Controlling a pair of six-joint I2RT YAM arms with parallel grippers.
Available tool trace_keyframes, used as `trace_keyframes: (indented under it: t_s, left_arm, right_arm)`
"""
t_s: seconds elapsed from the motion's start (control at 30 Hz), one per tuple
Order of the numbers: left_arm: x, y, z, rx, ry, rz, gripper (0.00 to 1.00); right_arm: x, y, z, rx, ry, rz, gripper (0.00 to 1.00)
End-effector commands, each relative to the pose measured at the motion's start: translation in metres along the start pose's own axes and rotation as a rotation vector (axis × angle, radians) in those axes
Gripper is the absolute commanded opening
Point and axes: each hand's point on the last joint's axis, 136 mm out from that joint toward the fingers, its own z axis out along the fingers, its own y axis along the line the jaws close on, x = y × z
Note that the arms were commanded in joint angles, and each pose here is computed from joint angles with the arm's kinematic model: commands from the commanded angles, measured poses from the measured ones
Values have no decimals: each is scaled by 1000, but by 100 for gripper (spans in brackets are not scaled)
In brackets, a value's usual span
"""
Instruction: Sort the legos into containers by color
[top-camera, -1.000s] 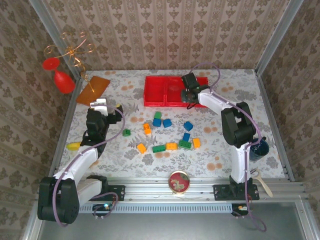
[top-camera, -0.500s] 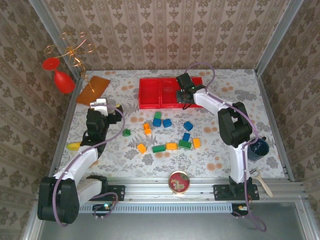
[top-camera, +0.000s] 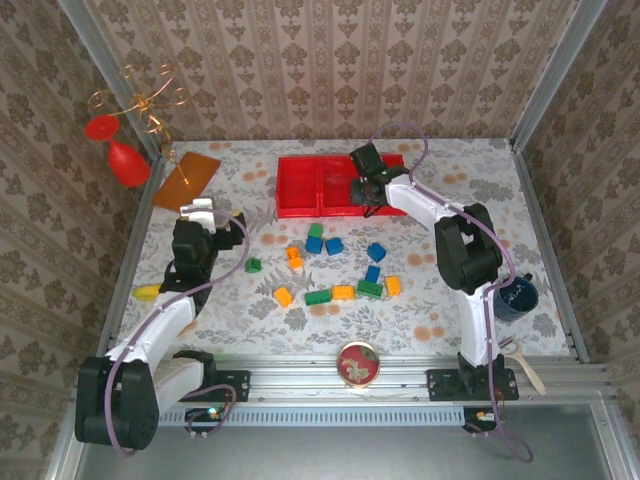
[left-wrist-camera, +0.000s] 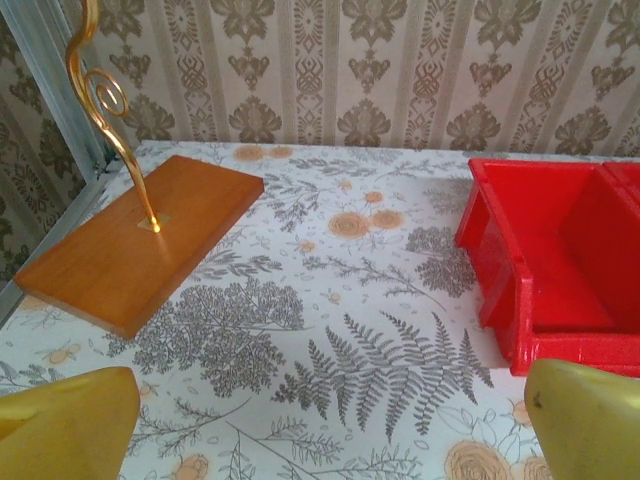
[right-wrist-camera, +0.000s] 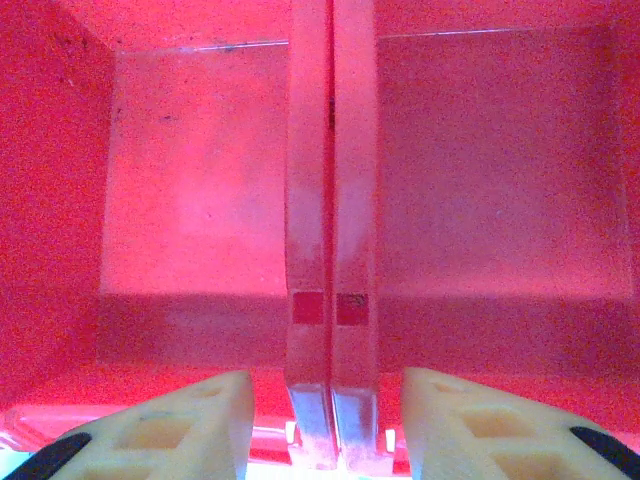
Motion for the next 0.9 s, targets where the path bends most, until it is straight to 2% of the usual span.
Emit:
trace_keyframes:
  t_s: [0.0, 0.23, 0.33, 0.47, 0.6, 0.73, 0.87]
  left_arm:
    - [-14, 2, -5, 9, 1, -48, 100]
    - [-12, 15, -14, -17, 55, -131, 100]
    - [-6, 27, -18, -78, 101, -189, 100]
    - [-3, 28, -23, -82, 125, -202, 100]
    - [6, 34, -29, -120, 165, -229, 100]
    - [29, 37, -33, -153, 274, -238, 100]
    - [55, 26, -32, -122, 398, -254, 100]
  right_arm:
    - [-7, -5, -17, 41, -6, -30, 49]
    - [-15, -14, -48, 62, -52, -45, 61]
    - [-11, -19, -61, 62, -65, -37, 66]
    - [3, -30, -78, 70, -70, -19, 71]
    - [29, -47, -96, 79, -65, 21, 75]
    - [65, -65, -108, 99, -36, 61, 78]
    - [103, -82, -115, 116, -2, 107, 80]
